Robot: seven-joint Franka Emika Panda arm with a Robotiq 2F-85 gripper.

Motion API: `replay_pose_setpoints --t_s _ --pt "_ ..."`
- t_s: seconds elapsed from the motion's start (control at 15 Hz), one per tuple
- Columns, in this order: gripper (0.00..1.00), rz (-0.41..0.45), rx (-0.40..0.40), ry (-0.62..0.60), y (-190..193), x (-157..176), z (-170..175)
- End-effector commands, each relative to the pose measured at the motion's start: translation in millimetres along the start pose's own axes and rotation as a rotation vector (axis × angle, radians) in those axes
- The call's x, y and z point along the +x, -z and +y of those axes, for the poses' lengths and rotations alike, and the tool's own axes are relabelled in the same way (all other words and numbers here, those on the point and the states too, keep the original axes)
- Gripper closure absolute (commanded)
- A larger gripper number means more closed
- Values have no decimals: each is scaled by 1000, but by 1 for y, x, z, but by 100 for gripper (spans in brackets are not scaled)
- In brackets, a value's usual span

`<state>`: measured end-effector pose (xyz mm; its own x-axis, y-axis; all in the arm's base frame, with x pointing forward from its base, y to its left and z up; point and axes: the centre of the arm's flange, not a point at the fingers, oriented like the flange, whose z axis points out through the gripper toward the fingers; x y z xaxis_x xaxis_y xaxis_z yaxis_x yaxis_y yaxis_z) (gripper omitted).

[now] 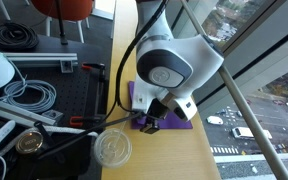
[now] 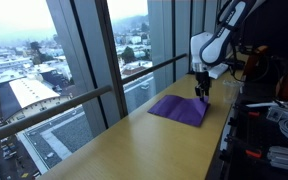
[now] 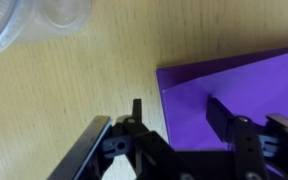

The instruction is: Open the file

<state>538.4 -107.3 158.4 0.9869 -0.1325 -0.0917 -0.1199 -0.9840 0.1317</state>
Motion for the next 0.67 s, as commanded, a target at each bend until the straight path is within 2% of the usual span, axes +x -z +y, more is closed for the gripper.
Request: replay_pose_setpoints --t_s 0.0,0.2,0.27,0.6 --pt "62 -16 21 -4 0 8 2" --pt "86 -9 19 -1 3 10 0" --pt "91 -3 19 -2 6 11 0" --pt "100 37 40 0 39 26 -4"
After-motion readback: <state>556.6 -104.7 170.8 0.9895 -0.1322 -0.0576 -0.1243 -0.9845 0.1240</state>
